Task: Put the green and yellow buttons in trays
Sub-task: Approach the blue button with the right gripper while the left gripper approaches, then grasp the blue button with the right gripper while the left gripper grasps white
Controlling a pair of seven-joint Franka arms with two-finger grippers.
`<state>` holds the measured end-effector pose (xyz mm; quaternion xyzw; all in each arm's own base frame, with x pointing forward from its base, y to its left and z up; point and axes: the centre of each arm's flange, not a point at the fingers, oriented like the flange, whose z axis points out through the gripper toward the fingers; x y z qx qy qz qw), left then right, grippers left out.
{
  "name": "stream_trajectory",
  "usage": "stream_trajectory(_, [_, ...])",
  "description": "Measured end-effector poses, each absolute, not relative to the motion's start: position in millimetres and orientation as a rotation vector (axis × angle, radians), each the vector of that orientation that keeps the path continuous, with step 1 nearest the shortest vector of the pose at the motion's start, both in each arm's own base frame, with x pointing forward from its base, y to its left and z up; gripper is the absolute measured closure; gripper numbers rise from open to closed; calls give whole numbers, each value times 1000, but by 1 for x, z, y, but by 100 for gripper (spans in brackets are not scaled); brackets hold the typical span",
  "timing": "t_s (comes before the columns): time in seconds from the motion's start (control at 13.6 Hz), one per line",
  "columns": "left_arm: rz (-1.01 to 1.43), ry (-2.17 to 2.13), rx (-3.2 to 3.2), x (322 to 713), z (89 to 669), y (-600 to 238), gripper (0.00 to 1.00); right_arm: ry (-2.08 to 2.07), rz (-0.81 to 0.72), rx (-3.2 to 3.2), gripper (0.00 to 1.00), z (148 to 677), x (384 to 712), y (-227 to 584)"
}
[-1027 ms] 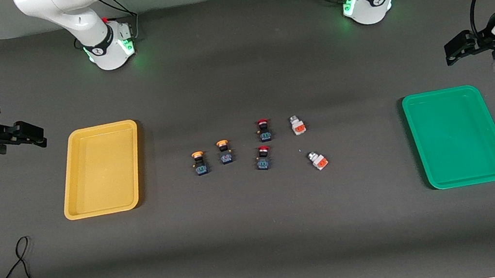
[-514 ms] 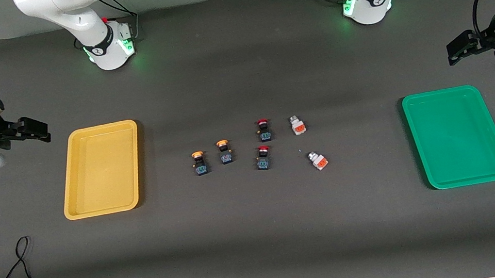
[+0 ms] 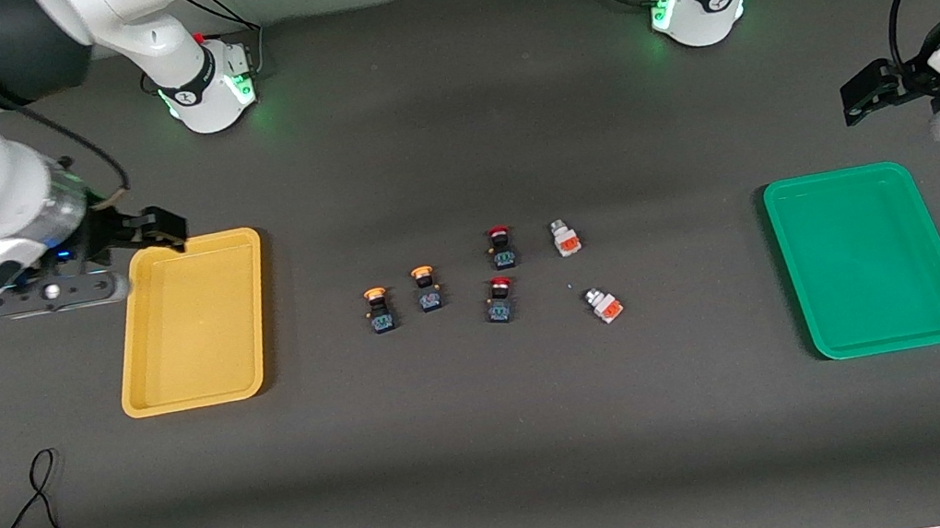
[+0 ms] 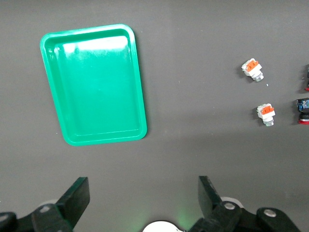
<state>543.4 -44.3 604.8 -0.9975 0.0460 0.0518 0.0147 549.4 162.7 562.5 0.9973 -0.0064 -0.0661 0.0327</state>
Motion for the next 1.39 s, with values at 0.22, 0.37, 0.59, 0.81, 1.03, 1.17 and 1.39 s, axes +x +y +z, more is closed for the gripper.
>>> stream_trajectory(0.22, [172, 148, -3095, 546, 599, -47, 0, -97, -241, 3108, 0, 545, 553, 186])
stream_trajectory(0.37, [180, 152, -3092, 544, 599, -61, 0, -107, -283, 3115, 0, 526, 558, 196])
stream_trajectory(0.59, [200, 85, -3076, 534, 596, -113, 0, -97, -311, 3107, 0, 480, 562, 212])
stream_trajectory(0.81, [174, -66, -3072, 523, 578, -180, 0, -121, -284, 3113, 0, 423, 556, 229])
stream_trajectory(1.03, [165, -238, -3132, 514, 541, -233, 0, -118, -266, 3111, 0, 363, 540, 252])
stream_trajectory(1.17, [165, -410, -3163, 507, 523, -260, 0, -122, -244, 3114, 0, 323, 533, 269])
stream_trajectory(1.39, [133, -581, -3161, 490, 512, -301, 0, -113, -215, 3123, 0, 263, 528, 285])
